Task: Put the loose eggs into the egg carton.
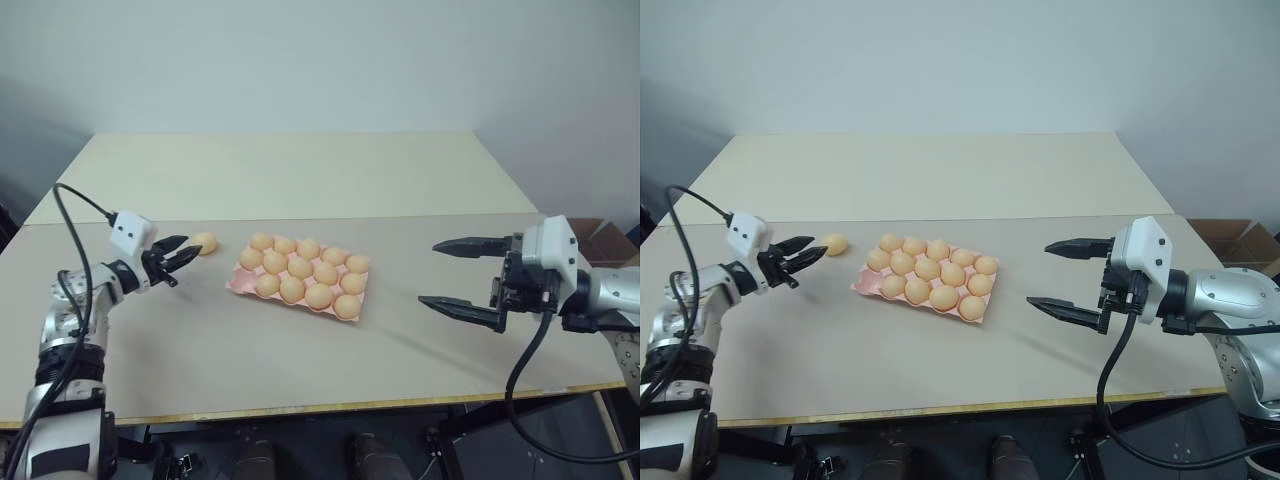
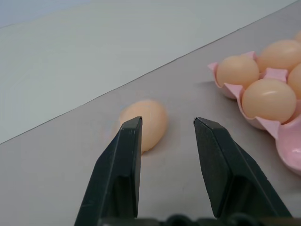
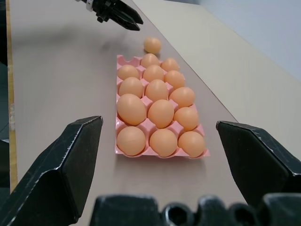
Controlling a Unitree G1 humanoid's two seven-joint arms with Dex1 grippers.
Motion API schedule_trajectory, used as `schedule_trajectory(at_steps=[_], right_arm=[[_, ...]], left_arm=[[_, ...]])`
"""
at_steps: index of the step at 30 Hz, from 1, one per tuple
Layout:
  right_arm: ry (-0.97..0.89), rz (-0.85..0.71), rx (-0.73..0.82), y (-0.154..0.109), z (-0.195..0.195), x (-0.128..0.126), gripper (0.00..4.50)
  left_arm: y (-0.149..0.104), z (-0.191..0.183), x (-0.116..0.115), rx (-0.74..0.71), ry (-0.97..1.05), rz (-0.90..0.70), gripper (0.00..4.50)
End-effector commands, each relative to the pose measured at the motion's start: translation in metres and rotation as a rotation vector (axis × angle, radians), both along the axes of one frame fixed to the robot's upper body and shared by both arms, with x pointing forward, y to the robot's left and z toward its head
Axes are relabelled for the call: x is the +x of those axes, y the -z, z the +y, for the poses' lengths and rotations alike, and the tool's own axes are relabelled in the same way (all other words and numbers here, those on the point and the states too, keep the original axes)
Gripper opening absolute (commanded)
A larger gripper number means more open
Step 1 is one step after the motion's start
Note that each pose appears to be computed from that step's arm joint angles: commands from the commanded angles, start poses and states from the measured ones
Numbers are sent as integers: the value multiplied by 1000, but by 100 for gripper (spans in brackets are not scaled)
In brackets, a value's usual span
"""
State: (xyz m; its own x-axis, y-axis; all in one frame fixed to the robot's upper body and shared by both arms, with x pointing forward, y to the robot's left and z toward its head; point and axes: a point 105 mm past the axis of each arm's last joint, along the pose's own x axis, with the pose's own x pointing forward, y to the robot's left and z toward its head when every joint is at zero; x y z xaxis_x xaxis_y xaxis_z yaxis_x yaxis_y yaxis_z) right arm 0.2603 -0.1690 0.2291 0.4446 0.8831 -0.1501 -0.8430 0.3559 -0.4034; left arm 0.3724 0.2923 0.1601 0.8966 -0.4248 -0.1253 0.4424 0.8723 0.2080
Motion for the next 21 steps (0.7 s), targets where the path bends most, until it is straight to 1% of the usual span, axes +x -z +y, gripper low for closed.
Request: schedule_trajectory(at_steps=[1, 3, 6, 9, 10, 15, 17, 21], right_arm=[[-17, -55, 5, -12, 2, -4, 450], [-15, -54, 5, -11, 1, -5, 450], [-12, -52, 6, -10, 1, -6, 450], [-12, -51, 7, -10, 0, -7, 450], [-13, -50, 9, -10, 0, -7, 450], [-24, -51, 10, -10, 2, -4, 450], [-28, -53, 11, -10, 3, -3, 450], [-32, -55, 11, -10, 3, -3, 450]], left_arm=[[-24, 14, -12, -59, -35, -41, 204], [-30, 17, -25, -94, 1, -25, 242], [-41, 21, -44, -111, 25, -28, 338], [-46, 29, -58, -104, 5, -30, 433], [-46, 30, -61, -106, 0, -29, 448], [-46, 33, -66, -106, -24, -32, 448], [-46, 35, -64, -54, -53, -71, 448], [-40, 29, -58, -45, -28, -51, 448]])
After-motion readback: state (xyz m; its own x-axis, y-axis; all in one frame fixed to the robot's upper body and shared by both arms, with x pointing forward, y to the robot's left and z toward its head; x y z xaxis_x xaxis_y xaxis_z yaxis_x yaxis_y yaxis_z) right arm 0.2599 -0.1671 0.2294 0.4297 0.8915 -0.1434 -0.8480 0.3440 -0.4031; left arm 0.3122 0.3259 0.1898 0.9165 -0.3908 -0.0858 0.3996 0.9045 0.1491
